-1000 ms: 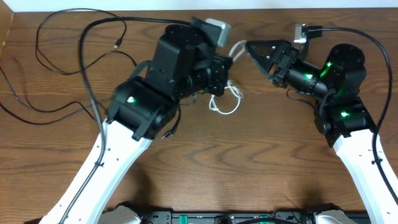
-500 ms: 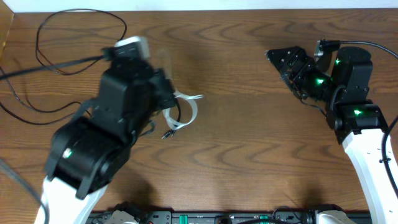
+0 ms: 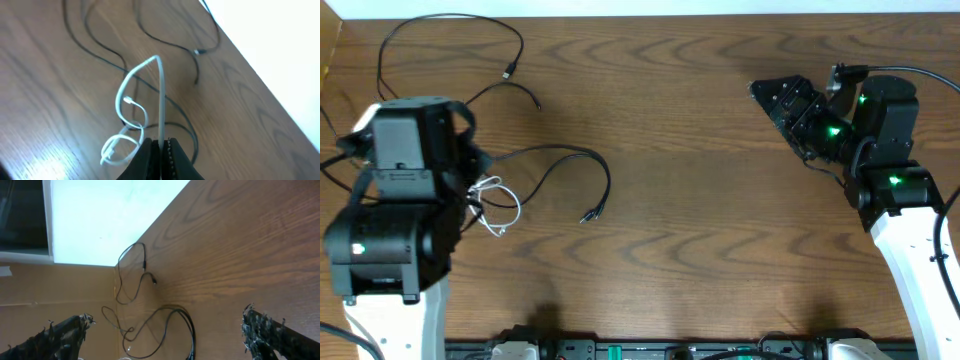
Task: Untangle cables
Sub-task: 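Carry the white cable with the left gripper to the left side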
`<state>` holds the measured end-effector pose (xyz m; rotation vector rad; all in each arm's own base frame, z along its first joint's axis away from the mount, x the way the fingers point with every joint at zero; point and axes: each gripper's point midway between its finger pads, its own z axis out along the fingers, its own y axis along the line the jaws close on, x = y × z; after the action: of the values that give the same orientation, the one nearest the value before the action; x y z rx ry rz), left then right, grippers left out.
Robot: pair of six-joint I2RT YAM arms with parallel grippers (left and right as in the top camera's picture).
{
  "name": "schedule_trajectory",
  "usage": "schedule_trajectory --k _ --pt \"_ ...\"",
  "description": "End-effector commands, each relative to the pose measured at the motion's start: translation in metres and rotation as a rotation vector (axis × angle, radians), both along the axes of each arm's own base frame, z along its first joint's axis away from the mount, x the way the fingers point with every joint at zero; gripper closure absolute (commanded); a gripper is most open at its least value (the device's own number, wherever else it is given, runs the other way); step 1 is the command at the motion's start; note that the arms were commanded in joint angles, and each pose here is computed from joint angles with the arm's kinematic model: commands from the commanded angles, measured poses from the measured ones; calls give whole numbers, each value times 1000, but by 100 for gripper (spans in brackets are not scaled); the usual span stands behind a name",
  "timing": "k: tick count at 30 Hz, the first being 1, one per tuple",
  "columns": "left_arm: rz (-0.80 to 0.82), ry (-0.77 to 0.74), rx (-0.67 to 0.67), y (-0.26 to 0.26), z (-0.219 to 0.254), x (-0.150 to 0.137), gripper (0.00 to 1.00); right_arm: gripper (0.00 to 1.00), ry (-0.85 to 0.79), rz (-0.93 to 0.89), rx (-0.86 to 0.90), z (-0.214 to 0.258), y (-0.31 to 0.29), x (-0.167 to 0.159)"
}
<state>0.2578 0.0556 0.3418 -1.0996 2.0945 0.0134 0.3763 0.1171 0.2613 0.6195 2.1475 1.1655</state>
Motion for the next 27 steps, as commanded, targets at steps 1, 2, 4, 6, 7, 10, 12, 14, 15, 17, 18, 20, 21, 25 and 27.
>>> schedule_trajectory --k 1,2,4,6,7,10,12,14,15,17,18,20,21,25,27 --pt "86 -2 -32 19 -2 -4 93 1 -14 -12 -23 1 -4 2" --pt "94 0 -42 21 -3 -4 93 1 -14 -12 -23 1 -4 2" --pt "121 16 -59 28 -8 -4 93 1 -14 -13 -23 1 -4 2" --pt "158 39 -61 38 -13 -5 93 1 -13 -12 -23 0 -4 2" --pt "188 59 -65 45 -18 -6 93 1 -11 -12 -23 0 -4 2" --pt "243 97 -84 61 -28 -6 93 1 11 -11 -25 -4 -4 -1" --pt "283 121 -90 72 -35 -6 93 1 14 -6 -34 -6 -4 -2" --pt "335 156 -100 87 -45 -6 93 1 10 -3 -39 -6 -4 -2" --pt "356 171 -105 93 -49 -6 93 1 10 -3 -39 -6 -4 -2" --pt "397 200 -115 106 -57 -8 93 1 10 -4 -39 -6 -4 -2" --pt "418 216 -122 112 -62 -8 93 1 10 -6 -40 -6 -5 -2" --pt "456 244 -134 124 -71 -10 92 1 10 -7 -41 -6 -5 -1" --pt "479 263 -143 131 -77 -12 93 1 9 -9 -42 -6 -5 -1" --pt "556 339 -178 156 -101 -17 92 1 9 -40 -60 -8 -10 2" --pt "587 369 -194 166 -112 -19 92 1 9 -48 -66 -8 -12 2"
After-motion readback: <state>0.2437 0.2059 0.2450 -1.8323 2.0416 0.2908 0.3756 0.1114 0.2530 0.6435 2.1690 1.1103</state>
